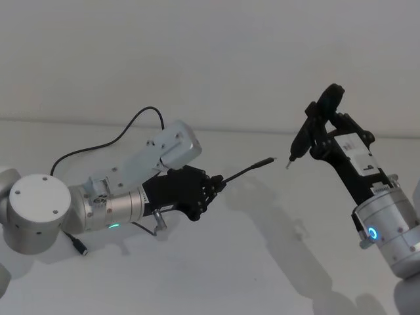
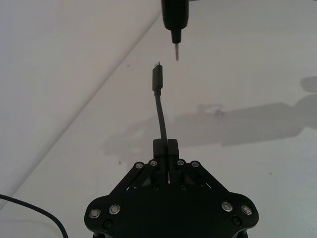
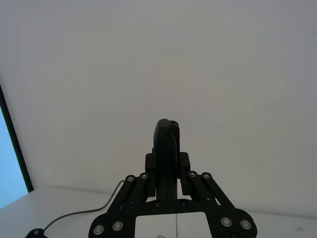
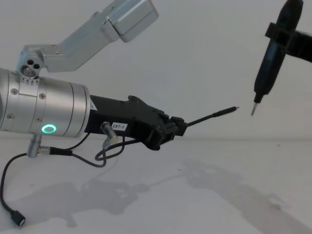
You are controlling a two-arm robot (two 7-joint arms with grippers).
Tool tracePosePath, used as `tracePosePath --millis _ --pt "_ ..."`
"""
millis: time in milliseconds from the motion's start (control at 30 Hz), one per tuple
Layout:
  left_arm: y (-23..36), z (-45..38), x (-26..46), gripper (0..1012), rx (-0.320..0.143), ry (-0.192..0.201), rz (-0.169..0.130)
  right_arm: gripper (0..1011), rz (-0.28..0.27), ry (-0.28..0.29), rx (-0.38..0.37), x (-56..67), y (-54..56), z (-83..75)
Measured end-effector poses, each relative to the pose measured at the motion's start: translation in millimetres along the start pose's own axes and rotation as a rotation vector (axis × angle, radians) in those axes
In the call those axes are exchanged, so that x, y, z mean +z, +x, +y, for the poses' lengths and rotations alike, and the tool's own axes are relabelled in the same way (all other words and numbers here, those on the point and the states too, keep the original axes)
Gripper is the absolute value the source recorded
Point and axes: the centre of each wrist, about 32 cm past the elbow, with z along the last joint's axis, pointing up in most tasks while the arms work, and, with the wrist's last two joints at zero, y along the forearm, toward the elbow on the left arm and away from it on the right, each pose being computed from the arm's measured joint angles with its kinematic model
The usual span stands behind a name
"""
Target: Pick up the data cable with the one hand.
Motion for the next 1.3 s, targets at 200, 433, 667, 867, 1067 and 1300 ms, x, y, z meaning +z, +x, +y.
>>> tracePosePath --millis 200,433,667,867,1067,1300 --pt "0.0 0.3 0.8 43 0.001 -0.007 -0.001 268 0.002 0.022 0.015 4.2 -1.2 5.5" --pt "-0.1 0.5 1.8 43 0.003 -0.013 -0.002 268 0.005 0.041 0.029 8.4 -2.2 10.9" --pt "-0.1 0.7 2.1 43 0.003 -0.016 -0.003 268 0.018 0.052 0.036 9.8 -3.0 14.1" --pt "-0.2 0.8 2.2 43 0.003 -0.017 -0.002 268 0.030 0.053 0.036 8.9 -3.5 15.3" --pt "-0.1 0.9 2.4 43 0.004 -0.018 -0.003 268 0.041 0.051 0.035 7.4 -3.5 16.1" --pt "-0.1 1.0 2.5 42 0.004 -0.019 -0.003 268 0.047 0.048 0.032 5.3 -2.9 17.4"
